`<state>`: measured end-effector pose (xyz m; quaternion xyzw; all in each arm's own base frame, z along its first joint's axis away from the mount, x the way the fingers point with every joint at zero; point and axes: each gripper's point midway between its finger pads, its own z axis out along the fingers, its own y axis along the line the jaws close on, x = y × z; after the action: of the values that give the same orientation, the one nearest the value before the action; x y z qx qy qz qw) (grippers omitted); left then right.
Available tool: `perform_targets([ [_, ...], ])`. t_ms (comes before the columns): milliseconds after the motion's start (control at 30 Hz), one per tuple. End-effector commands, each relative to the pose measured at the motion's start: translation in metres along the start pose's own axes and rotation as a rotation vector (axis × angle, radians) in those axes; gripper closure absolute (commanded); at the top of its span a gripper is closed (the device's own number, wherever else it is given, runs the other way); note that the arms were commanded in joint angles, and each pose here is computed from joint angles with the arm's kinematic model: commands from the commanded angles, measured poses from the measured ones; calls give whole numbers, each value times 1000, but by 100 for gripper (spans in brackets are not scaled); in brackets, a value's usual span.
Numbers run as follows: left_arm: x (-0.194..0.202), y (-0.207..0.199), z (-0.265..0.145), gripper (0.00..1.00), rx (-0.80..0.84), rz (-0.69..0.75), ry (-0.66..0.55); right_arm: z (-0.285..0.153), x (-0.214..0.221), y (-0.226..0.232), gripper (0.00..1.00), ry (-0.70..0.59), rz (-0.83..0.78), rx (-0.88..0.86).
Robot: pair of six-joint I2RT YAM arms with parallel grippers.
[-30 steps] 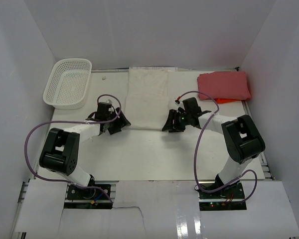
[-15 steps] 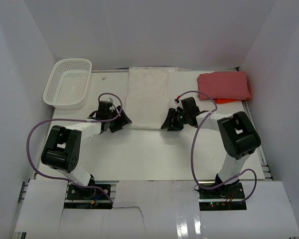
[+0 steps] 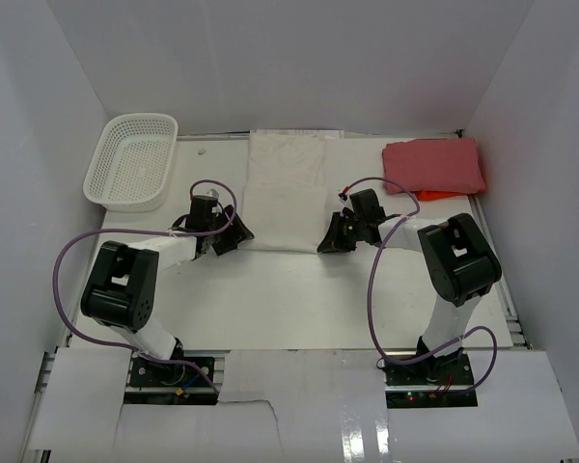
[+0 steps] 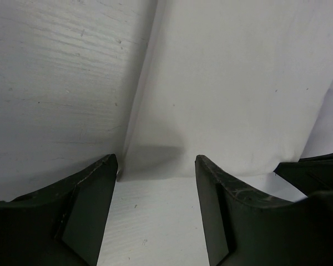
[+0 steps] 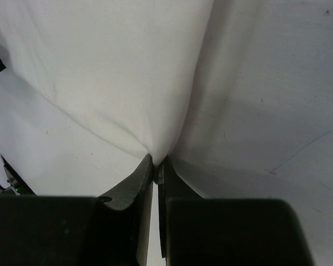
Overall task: Fold and stack the t-shirts
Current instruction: Grab one side of the 2/3 rectangular tshirt with both arms
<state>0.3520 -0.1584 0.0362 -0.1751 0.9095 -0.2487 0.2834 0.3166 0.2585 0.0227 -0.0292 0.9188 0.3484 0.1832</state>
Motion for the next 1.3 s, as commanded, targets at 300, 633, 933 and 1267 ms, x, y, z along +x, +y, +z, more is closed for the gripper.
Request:
perform_targets([
  [300, 32, 30, 5, 79, -70, -14, 88, 0, -16, 10, 92, -33, -38, -17],
  [633, 49, 22, 8, 100, 16, -5, 161, -9, -5, 5, 92, 12, -55, 22],
  [933, 111, 29, -29, 100, 35, 8, 311, -41, 65, -8, 92, 125, -69, 49],
  [1267, 185, 32, -92, 100, 54, -4, 404, -95, 154, -6, 92, 207, -69, 75],
])
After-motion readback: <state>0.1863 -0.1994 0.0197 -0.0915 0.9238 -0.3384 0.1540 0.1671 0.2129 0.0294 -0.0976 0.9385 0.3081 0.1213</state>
